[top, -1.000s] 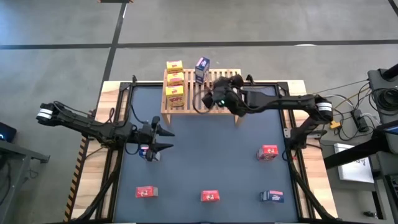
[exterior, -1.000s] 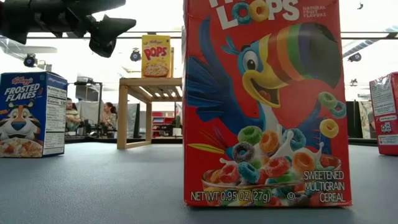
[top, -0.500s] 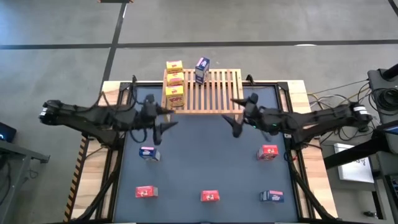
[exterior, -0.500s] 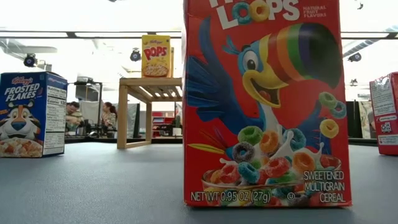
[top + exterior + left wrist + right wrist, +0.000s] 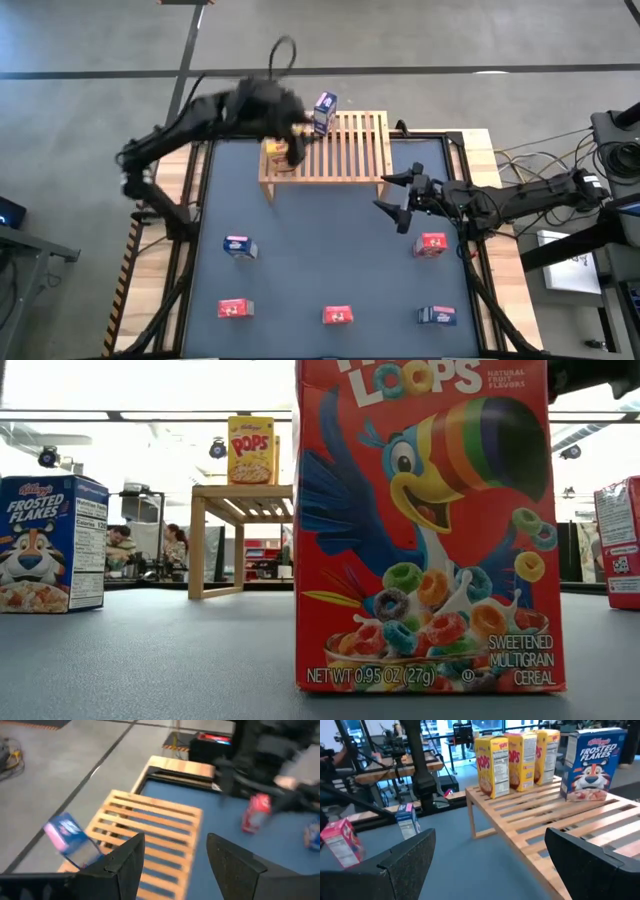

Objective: Stack cereal on shelf
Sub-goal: Put the top right blue cereal box on the shelf

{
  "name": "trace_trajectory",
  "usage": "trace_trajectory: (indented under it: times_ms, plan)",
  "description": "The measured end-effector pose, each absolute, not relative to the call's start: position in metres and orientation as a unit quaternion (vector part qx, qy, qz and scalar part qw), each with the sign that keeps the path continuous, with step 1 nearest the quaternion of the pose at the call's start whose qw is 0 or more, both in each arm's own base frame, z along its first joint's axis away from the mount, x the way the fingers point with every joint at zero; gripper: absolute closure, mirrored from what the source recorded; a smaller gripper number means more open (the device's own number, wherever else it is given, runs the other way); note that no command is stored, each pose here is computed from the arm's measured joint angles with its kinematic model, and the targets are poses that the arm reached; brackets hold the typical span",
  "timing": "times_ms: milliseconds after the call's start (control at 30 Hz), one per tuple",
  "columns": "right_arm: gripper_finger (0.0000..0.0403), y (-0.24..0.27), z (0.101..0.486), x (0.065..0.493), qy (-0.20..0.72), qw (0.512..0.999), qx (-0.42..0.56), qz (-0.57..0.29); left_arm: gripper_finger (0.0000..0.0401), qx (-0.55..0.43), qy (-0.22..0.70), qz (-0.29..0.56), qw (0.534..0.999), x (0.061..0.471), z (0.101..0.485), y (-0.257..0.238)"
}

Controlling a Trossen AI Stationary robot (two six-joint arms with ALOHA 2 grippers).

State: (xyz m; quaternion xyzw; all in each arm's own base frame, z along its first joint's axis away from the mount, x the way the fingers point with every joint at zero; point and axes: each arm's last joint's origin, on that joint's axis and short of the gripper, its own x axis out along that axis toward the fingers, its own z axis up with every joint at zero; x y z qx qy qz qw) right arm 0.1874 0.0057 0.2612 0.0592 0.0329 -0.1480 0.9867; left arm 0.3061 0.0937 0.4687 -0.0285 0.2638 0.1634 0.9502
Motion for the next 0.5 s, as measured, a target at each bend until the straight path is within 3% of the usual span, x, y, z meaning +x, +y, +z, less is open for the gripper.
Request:
trace_trajectory:
  times_ms: [267, 500]
  plan:
    - [0.0038, 0.009, 0.259, 0.188, 0.041, 0.991, 0.077, -0.099, 0.02, -0.052, 0.305, 0.228, 0.923, 0.332, 0.459, 0.173]
    - [0.0038, 0.011, 0.256, 0.188, 0.057, 0.991, 0.07, -0.094, 0.0141, -0.047, 0.354, 0.221, 0.908, 0.342, 0.425, 0.195]
